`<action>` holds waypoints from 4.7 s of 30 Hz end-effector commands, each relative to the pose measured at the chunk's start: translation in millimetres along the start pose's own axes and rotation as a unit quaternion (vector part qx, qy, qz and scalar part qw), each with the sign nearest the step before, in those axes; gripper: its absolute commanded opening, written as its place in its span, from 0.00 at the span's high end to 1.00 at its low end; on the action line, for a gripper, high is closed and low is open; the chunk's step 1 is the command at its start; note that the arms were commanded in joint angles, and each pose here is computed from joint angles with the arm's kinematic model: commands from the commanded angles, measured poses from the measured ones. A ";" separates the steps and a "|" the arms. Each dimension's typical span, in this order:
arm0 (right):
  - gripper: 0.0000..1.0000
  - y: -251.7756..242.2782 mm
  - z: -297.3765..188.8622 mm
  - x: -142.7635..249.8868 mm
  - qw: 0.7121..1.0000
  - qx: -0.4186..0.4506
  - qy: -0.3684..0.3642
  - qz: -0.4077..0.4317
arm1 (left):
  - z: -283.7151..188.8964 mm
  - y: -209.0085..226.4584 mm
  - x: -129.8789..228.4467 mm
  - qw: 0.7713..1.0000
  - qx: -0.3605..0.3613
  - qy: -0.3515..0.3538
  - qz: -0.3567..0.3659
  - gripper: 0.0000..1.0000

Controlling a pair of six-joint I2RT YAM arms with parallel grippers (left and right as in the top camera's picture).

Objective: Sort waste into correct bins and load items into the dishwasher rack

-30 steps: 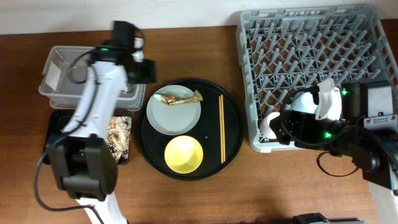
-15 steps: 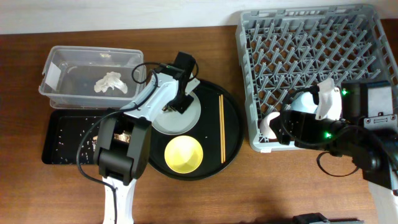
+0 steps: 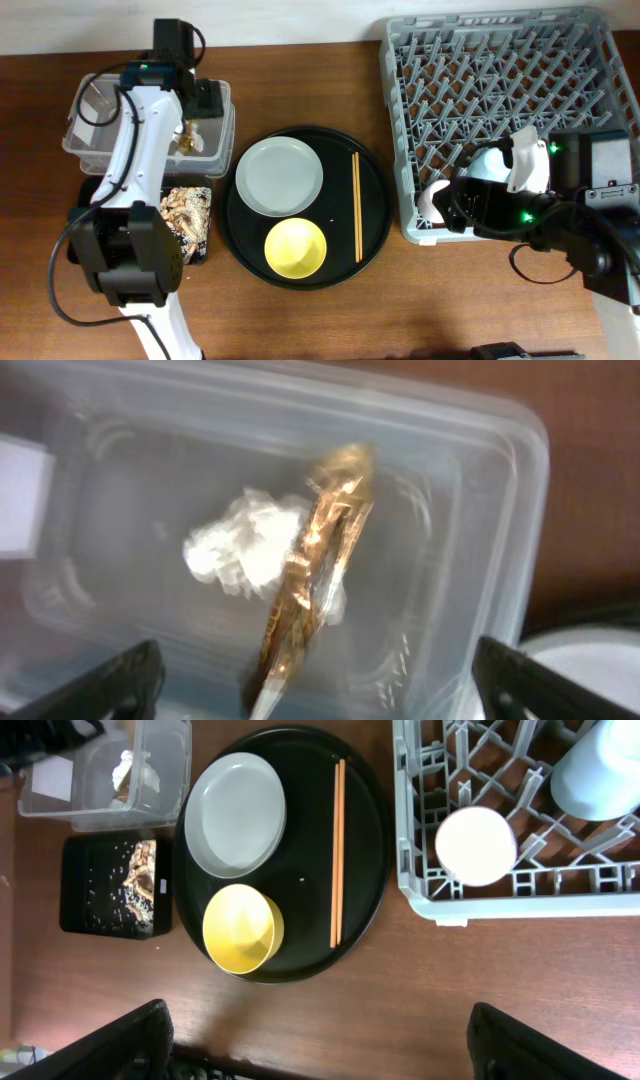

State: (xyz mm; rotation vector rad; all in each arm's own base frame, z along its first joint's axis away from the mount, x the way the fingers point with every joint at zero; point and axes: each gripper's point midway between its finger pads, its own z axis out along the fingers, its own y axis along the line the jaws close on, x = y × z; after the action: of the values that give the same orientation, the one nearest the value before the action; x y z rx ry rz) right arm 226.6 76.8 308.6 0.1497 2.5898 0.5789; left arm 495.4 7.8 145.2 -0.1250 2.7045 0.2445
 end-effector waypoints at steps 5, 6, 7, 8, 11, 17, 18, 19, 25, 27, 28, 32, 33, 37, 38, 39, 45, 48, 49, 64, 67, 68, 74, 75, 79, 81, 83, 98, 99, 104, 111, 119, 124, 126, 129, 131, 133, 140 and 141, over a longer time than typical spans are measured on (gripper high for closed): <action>0.01 0.0 -1.5 -1.0 1.000 0.004 -0.005 -0.008 | -203.3 -27.4 41.9 0.992 0.080 -0.076 0.062 0.01; 0.01 -0.1 -1.3 -1.0 1.000 0.004 -0.004 -0.007 | -225.6 -25.3 53.3 0.990 0.087 -0.087 0.066 0.01; 0.01 -0.2 -0.8 -1.2 1.000 0.004 -0.004 -0.007 | -255.3 -20.3 74.1 0.988 0.095 -0.098 0.076 0.01; 0.01 -0.2 -0.4 -1.3 1.000 0.004 -0.003 -0.007 | -275.7 -15.9 91.3 0.986 0.102 -0.105 0.084 0.01; 0.01 -1.6 4.5 -2.8 1.000 0.006 0.005 -0.004 | -323.2 3.2 125.0 0.978 0.118 -0.149 0.085 0.01; 0.01 -7.2 23.8 -7.1 0.999 0.016 0.037 0.007 | -356.9 33.9 159.9 0.972 0.108 -0.190 0.085 0.01; 0.01 -8.3 27.4 -7.8 0.999 0.018 0.043 0.010 | -362.0 42.9 157.0 0.969 0.098 -0.214 0.070 0.01; 0.01 -9.9 32.5 -8.7 0.998 0.021 0.051 0.012 | -368.4 48.5 148.0 0.961 0.096 -0.254 0.057 0.01; 0.01 -22.0 68.4 -12.0 0.993 0.039 0.110 0.034 | -339.8 36.1 167.9 0.868 0.124 -0.471 0.092 0.01; 0.01 -26.0 79.6 -12.1 0.990 0.045 0.129 0.040 | -308.3 33.9 188.9 0.855 0.117 -0.497 0.087 0.01; 0.01 -28.2 85.2 -11.9 0.988 0.048 0.138 0.044 | -293.5 31.0 195.3 0.848 0.116 -0.510 0.085 0.01; 0.01 -37.3 108.9 -10.0 0.981 0.060 0.177 0.058 | -235.7 4.7 206.2 0.806 0.144 -0.564 0.105 0.01; 0.01 -39.2 113.3 -9.4 0.979 0.062 0.184 0.060 | -218.0 -0.9 208.0 0.797 0.148 -0.576 0.108 0.01; 0.01 -42.6 121.6 -8.0 0.976 0.066 0.198 0.065 | -145.4 -32.9 226.7 0.796 0.196 -0.556 0.137 0.01; 0.01 -42.7 121.5 -8.0 0.976 0.066 0.198 0.065 | -140.8 -33.3 228.7 0.802 0.197 -0.547 0.137 0.01; 0.01 -42.6 121.5 -8.1 0.976 0.066 0.198 0.065 | -139.8 -33.4 229.2 0.803 0.197 -0.545 0.137 0.01; 0.01 -42.6 121.5 -8.1 0.976 0.066 0.198 0.065 | -134.4 -34.3 231.9 0.810 0.200 -0.534 0.137 0.01; 0.01 -42.6 121.5 -8.1 0.976 0.066 0.198 0.065 | -134.4 -34.3 231.9 0.810 0.200 -0.534 0.137 0.01; 0.01 -42.6 121.5 -8.1 0.976 0.066 0.198 0.065 | -134.4 -34.3 231.9 0.810 0.200 -0.534 0.137 0.00; 0.07 62.1 173.6 72.6 0.955 0.079 0.207 -0.197 | -134.4 -34.3 231.9 0.810 0.200 -0.534 0.137 0.01; 0.02 82.9 215.1 115.6 0.963 0.071 0.177 -0.192 | -134.4 -34.3 231.9 0.810 0.200 -0.534 0.137 0.01; 0.05 91.6 231.3 127.0 0.966 0.031 0.177 -0.185 | -134.4 -34.3 231.9 0.810 0.200 -0.534 0.137 0.01; 0.27 57.0 291.7 140.3 0.977 0.073 0.188 -0.074 | -134.4 -34.3 231.9 0.810 0.200 -0.534 0.137 0.01; 0.34 49.5 299.1 144.6 0.974 0.081 0.204 -0.054 | -134.4 -34.3 231.9 0.810 0.200 -0.534 0.137 0.01; 0.96 51.2 299.1 153.4 0.969 0.064 0.238 -0.036 | -134.4 -34.3 231.9 0.810 0.200 -0.534 0.137 0.01; 0.96 51.3 271.3 124.6 0.978 0.086 0.181 -0.053 | -134.4 -34.3 231.9 0.810 0.200 -0.534 0.137 0.01; 0.96 64.7 222.0 81.5 0.985 0.077 0.098 -0.121 | -134.4 -34.3 231.9 0.810 0.200 -0.534 0.137 0.01; 0.96 -159.7 88.7 -195.5 0.732 0.618 -0.248 -0.146 | -134.4 -34.3 231.9 0.810 0.200 -0.534 0.137 0.01; 0.96 -162.9 103.3 -199.9 0.724 0.628 -0.229 -0.172 | -134.4 -34.3 231.9 0.810 0.200 -0.534 0.137 0.01; 0.96 -188.9 170.0 -185.5 0.717 0.643 -0.146 -0.226 | -134.4 -34.3 231.9 0.810 0.200 -0.534 0.137 0.00; 0.59 -171.5 213.8 -134.8 0.758 0.586 -0.056 -0.280 | -134.4 -34.3 231.9 0.810 0.200 -0.534 0.137 0.01; 0.17 -47.6 191.6 -83.5 0.921 0.305 -0.034 -0.239 | -134.4 -34.3 231.9 0.810 0.200 -0.534 0.137 0.01; 0.42 -18.6 217.6 -10.9 0.979 0.147 0.087 -0.109 | -134.4 -34.3 231.9 0.810 0.200 -0.534 0.137 0.01; 0.42 -9.3 231.7 8.8 0.980 0.099 0.135 -0.106 | -134.4 -34.3 231.9 0.810 0.200 -0.534 0.137 0.01; 0.42 42.7 244.2 33.3 0.970 0.002 0.161 -0.181 | -134.4 -34.3 231.9 0.810 0.200 -0.534 0.137 0.01; 0.43 63.3 273.2 38.6 0.972 0.006 0.141 -0.188 | -134.4 -34.3 231.9 0.810 0.200 -0.534 0.137 0.01; 0.42 98.7 301.1 29.8 0.968 -0.038 0.091 -0.230 | -134.4 -34.3 231.9 0.810 0.200 -0.534 0.137 0.01; 0.39 60.0 396.2 55.4 0.988 0.031 0.125 0.080 | -134.4 -34.3 231.9 0.810 0.200 -0.534 0.137 0.01; 0.39 53.6 398.6 61.8 0.987 0.043 0.135 0.082 | -134.4 -34.3 231.9 0.810 0.200 -0.534 0.137 0.01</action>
State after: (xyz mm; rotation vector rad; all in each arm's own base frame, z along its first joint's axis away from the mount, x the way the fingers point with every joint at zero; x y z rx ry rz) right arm 375.9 301.1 19.6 0.1701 2.7899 0.6583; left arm 235.7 -62.7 165.2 0.4053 1.5678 -0.1594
